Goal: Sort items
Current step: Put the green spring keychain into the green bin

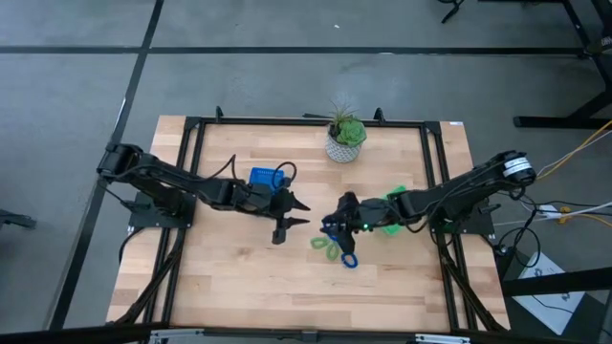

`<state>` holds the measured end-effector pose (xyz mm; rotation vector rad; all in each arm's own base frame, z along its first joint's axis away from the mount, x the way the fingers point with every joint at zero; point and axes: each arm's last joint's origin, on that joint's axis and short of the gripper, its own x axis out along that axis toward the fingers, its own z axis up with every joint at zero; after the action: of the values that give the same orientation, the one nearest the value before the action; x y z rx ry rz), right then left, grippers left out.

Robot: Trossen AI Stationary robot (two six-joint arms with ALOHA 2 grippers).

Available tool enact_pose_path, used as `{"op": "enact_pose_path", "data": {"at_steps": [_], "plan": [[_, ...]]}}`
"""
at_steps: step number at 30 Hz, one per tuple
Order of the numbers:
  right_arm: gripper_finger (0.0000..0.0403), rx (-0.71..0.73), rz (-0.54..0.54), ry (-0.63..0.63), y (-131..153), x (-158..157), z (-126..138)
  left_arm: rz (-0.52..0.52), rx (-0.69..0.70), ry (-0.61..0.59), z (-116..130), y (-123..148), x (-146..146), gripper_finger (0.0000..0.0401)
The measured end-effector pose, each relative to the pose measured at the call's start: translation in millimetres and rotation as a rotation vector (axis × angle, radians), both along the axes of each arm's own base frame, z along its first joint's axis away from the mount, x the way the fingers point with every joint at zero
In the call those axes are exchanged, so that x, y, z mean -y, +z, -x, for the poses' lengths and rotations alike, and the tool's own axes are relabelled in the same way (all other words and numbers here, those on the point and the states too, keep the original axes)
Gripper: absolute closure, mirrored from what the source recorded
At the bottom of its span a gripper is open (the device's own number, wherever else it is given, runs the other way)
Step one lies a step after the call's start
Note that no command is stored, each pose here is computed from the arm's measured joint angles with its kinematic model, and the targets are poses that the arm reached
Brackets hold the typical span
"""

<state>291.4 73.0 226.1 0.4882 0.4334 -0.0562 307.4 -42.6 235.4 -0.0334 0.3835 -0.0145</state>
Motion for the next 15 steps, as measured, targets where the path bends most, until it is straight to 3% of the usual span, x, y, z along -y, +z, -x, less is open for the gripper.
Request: {"op": "enact_pose_path", "data": {"at_steps": [6, 15], "plan": [[0.025, -0.007, -0.025, -0.012, -0.6, 0.1, 0.2, -0.019, -0.053, 0.099, -7.1, -17.9, -0.8, 0.0244], [0.025, -0.067, -0.023, -0.058, -6.1, 1.8, 2.9, -0.039, -0.132, 0.108, -24.4, -41.1, 1.5, 0.0244]]}}
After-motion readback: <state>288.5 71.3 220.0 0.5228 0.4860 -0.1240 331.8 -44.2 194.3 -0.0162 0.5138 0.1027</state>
